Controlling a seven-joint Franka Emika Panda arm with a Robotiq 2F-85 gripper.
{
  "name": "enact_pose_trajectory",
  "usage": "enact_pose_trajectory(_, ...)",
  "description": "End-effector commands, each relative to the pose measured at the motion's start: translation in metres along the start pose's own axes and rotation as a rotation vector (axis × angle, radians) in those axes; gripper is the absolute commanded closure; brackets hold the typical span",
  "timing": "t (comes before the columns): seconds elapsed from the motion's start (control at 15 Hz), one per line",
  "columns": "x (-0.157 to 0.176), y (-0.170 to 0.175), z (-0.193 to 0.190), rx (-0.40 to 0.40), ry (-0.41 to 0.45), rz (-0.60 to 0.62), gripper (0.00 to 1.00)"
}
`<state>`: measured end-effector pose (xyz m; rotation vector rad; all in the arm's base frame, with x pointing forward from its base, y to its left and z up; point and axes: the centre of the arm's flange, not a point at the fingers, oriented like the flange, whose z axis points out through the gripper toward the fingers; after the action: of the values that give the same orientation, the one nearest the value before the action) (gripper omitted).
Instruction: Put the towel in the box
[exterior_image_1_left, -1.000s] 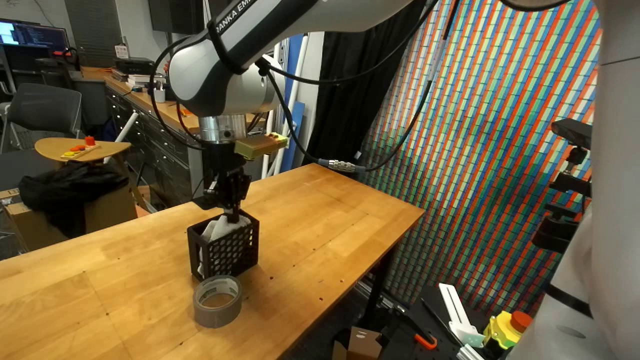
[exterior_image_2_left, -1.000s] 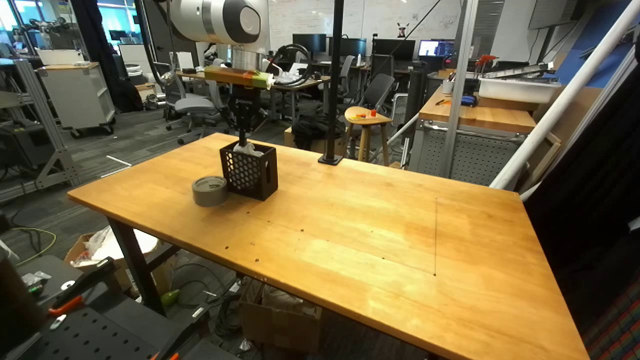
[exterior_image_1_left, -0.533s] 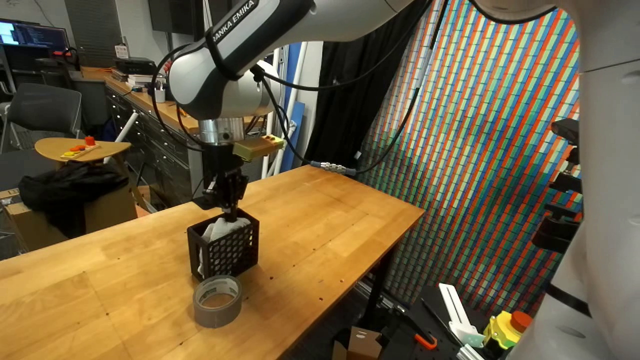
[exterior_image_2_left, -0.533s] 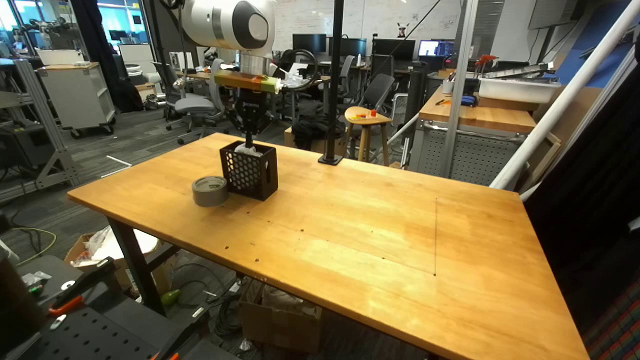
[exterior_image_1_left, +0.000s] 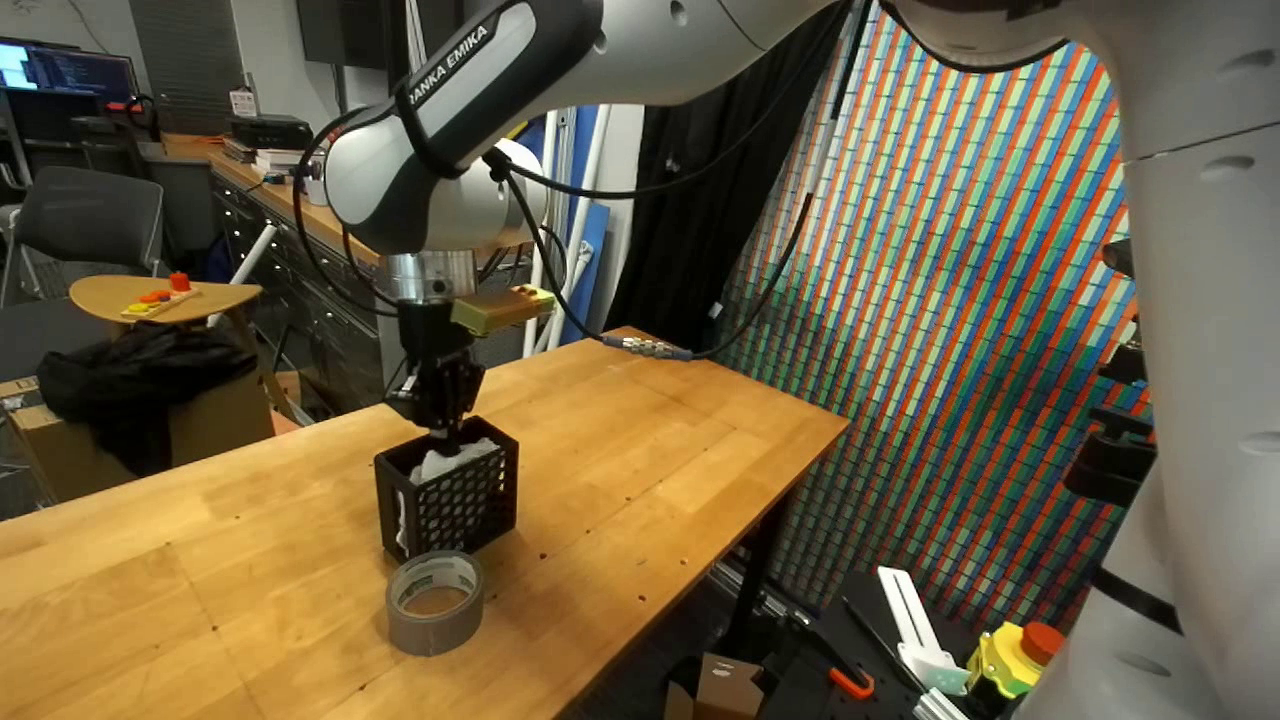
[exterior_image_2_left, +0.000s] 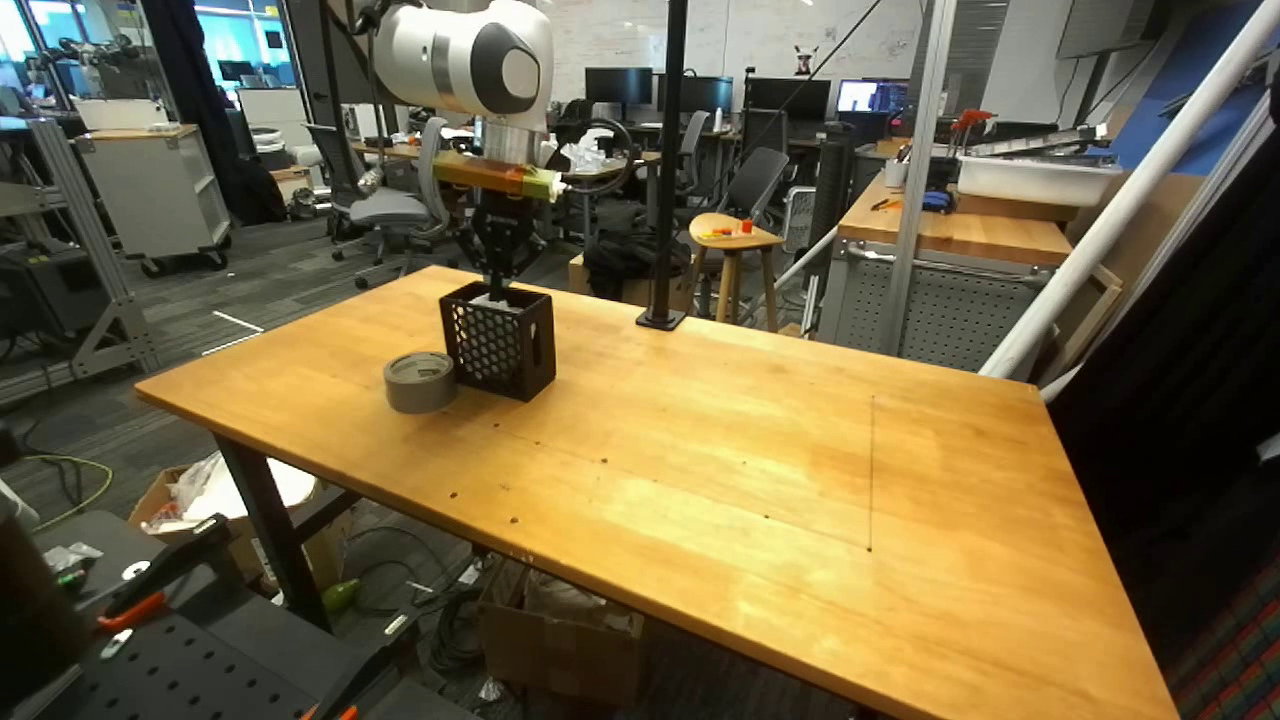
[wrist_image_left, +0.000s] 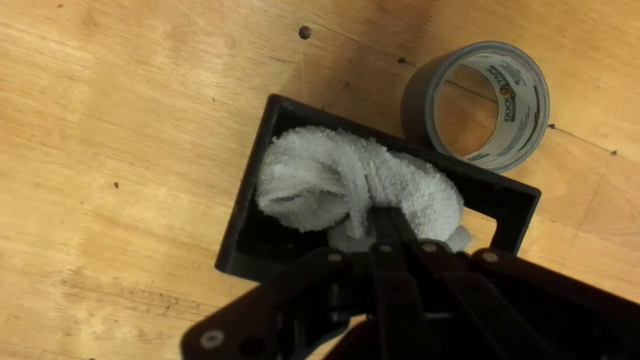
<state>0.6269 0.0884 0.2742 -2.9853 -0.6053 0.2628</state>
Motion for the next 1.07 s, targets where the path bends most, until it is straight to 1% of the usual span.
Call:
enact_pose_trajectory(0.0,0.015,0.0,0.003,0.031,0.021,-0.009,0.98)
enact_pose_trajectory(0.2,0.012,0.002,0.011,0.031,0.015,-0.001,0.96)
enact_pose_trajectory(0.47,0.009,0.011,0.019,0.032,0.004,0.007,0.97)
enact_pose_trajectory(0.6,0.012,0.015,0.022,0.037,0.008,0.01,0.98)
enact_pose_trajectory(0.73,0.018,0.017,0.026,0.043,0.015,0.009,0.96)
enact_pose_trajectory(1.0,0.029,0.014,0.031,0.056,0.025,-0.001,0.98)
